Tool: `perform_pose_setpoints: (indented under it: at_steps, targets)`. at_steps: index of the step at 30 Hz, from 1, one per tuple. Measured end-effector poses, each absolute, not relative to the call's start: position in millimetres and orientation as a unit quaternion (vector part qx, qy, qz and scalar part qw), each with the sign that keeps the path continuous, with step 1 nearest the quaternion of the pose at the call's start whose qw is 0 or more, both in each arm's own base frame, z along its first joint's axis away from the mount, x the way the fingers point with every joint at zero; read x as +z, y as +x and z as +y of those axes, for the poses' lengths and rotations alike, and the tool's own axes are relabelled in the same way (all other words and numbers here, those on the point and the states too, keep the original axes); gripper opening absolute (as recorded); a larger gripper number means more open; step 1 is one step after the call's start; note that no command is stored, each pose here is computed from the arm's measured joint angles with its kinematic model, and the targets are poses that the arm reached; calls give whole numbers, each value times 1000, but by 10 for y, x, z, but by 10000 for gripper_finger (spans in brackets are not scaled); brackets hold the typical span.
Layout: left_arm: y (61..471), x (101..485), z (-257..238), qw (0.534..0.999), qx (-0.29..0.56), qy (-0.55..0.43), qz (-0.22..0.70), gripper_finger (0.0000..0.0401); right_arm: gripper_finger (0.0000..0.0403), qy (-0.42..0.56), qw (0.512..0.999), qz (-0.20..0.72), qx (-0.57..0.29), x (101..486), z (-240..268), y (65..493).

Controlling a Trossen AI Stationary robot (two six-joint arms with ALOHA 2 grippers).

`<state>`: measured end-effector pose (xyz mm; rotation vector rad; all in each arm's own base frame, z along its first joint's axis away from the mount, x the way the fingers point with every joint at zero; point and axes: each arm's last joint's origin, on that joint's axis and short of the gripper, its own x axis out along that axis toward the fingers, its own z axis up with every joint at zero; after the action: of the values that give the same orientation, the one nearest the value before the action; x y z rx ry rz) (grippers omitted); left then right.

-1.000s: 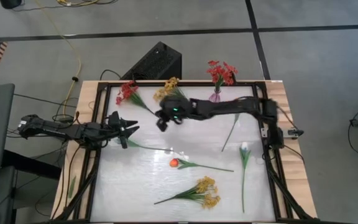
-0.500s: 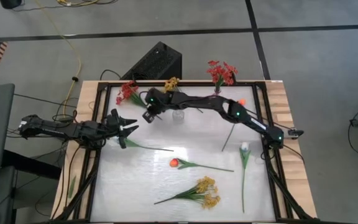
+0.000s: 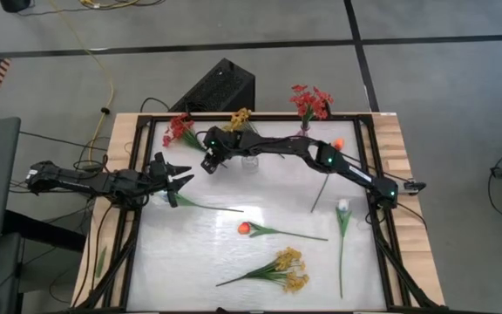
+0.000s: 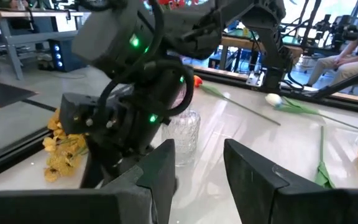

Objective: Sort flowers into vase by color
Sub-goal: Put the red flower into the pink flower vase

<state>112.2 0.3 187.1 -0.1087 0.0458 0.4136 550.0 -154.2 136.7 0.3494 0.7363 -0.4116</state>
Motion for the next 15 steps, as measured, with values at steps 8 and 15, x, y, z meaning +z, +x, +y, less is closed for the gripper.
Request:
perform_pose_setpoints:
  at_steps: [8,15]
  targets:
    - [1121,1872,7,975,212,-55,22,125,219,97,898,359,-236,1222,-1390,5569]
    - [1121,1870,6,975,212,-54,23,125,44,127,897,367,-213,1249,-1407,5544]
